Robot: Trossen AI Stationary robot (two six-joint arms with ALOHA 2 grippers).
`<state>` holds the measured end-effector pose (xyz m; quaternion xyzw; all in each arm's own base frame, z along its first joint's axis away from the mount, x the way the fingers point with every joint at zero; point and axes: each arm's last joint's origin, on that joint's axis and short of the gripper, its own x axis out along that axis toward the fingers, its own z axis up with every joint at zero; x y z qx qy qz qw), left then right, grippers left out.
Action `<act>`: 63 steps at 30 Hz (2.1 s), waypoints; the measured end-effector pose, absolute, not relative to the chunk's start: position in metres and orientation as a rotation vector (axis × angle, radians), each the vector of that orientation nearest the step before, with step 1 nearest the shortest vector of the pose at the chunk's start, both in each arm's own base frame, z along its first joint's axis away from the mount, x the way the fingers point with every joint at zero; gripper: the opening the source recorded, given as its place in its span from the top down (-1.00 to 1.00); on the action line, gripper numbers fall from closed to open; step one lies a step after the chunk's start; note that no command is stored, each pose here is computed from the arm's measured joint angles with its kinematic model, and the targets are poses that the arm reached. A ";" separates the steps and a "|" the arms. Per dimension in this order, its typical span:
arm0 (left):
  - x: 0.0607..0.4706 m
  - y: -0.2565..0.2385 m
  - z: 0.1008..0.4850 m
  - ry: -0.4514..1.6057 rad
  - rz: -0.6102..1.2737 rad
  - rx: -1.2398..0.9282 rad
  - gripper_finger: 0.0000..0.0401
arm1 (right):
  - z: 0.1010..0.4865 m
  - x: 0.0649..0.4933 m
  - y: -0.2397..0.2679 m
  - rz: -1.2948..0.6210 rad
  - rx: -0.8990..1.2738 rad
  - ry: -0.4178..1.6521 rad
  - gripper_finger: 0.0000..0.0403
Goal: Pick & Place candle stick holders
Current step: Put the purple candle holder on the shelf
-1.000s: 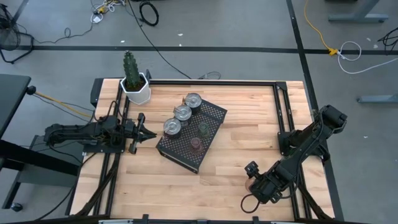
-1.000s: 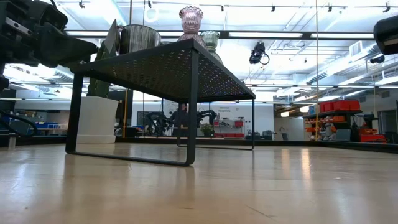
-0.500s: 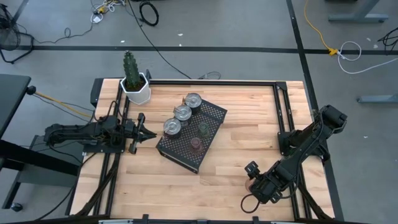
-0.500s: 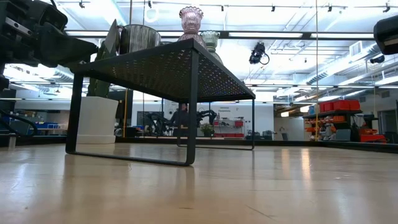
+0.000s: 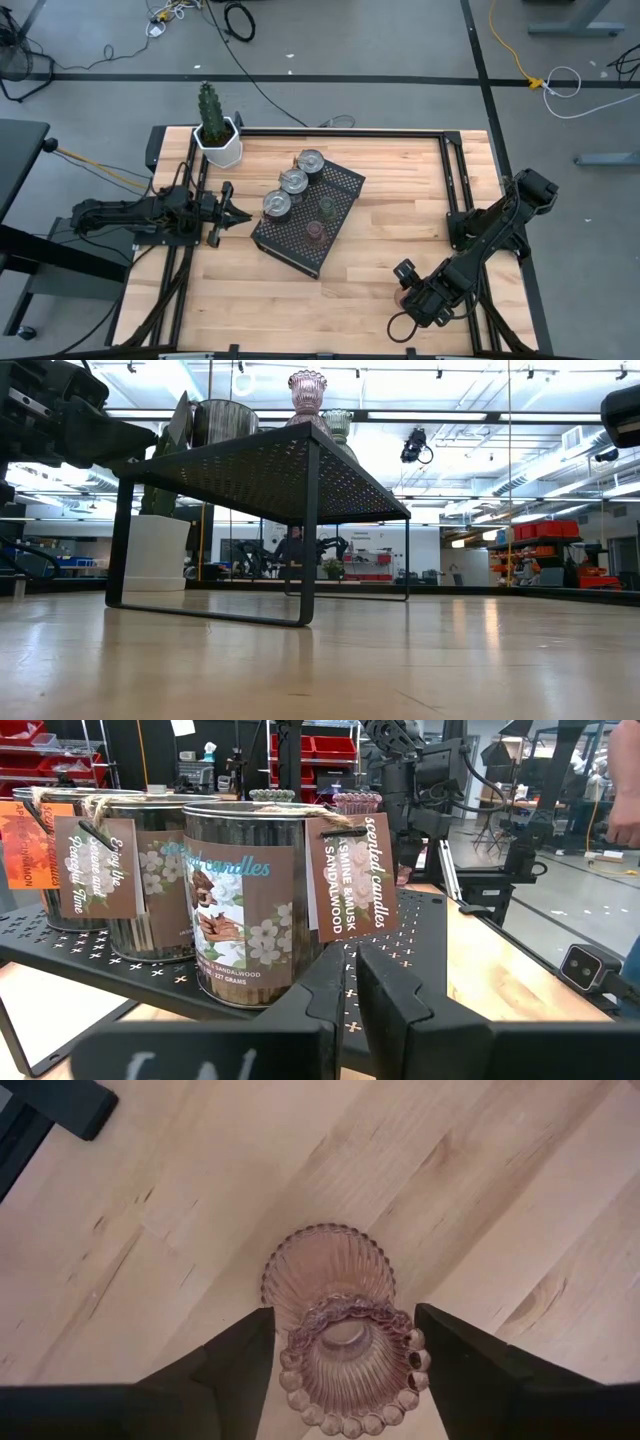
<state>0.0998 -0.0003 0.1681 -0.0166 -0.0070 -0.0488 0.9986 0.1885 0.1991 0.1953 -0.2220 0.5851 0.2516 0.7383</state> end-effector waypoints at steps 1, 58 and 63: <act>0.100 0.000 0.168 -0.013 -0.098 -0.033 0.83 | 0.195 0.189 0.199 0.552 -0.487 1.284 -0.17; 0.100 0.000 0.168 -0.014 -0.098 -0.033 0.83 | 0.262 0.212 0.175 0.494 -0.357 1.231 0.15; 0.100 0.000 0.168 -0.014 -0.098 -0.033 0.83 | 0.285 0.220 0.166 0.466 -0.337 1.225 0.15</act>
